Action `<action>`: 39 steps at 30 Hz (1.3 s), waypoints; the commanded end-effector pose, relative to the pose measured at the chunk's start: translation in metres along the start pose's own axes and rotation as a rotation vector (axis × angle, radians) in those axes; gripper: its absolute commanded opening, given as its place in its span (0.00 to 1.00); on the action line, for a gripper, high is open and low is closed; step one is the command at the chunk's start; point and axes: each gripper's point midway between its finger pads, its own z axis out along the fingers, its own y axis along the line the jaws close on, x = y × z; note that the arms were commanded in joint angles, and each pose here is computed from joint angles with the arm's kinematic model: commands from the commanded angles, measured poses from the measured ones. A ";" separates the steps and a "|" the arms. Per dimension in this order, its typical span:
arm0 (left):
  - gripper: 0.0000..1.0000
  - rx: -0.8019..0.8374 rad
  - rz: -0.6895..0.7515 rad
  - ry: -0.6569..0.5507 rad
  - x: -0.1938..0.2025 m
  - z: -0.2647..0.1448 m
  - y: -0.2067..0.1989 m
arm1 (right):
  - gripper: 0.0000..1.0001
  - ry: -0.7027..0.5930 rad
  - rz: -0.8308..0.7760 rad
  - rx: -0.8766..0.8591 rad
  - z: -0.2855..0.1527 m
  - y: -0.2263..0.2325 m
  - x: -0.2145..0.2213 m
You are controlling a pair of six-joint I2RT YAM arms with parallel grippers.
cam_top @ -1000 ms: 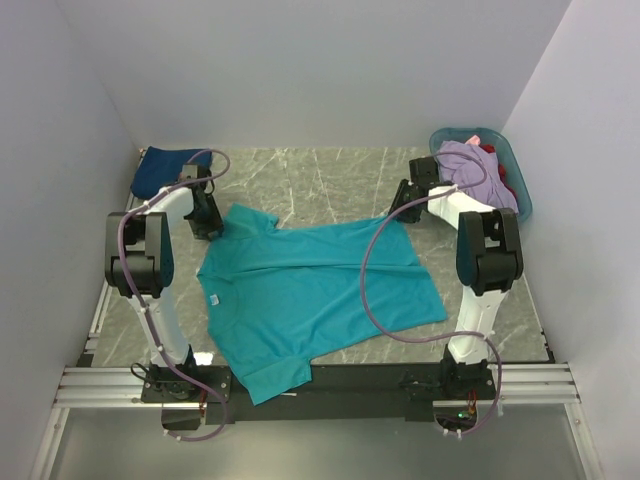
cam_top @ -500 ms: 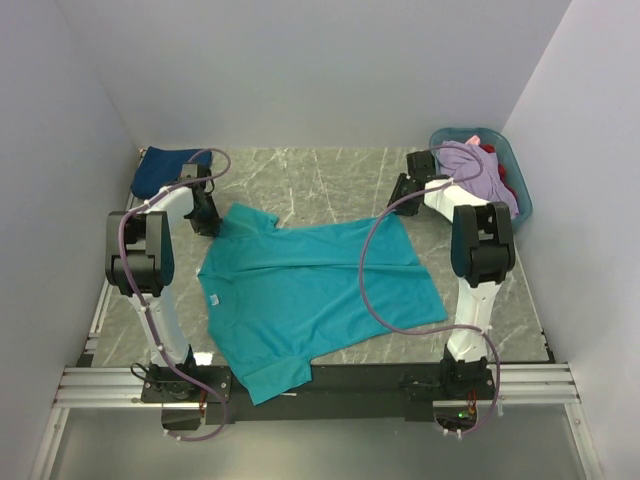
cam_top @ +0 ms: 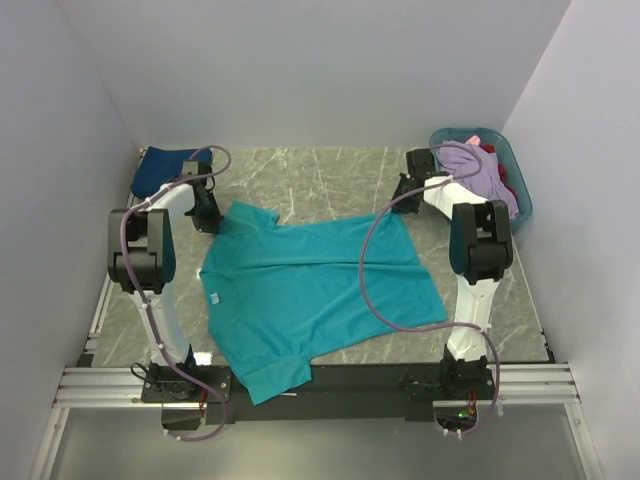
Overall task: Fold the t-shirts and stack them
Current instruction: Fold the tshirt
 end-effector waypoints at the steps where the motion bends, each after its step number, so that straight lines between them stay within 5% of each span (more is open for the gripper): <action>1: 0.01 0.013 -0.001 0.012 -0.003 0.011 -0.005 | 0.00 -0.068 0.033 0.013 0.000 -0.003 -0.031; 11: 0.01 0.046 0.014 -0.069 -0.041 0.020 -0.021 | 0.06 -0.132 0.104 -0.038 0.006 -0.005 -0.081; 23: 0.01 0.064 -0.005 -0.086 -0.055 0.032 -0.029 | 0.48 -0.225 0.071 -0.069 -0.009 0.002 -0.118; 39: 0.01 0.049 -0.004 -0.073 -0.051 0.037 -0.026 | 0.33 -0.020 0.120 -0.205 0.019 0.023 -0.063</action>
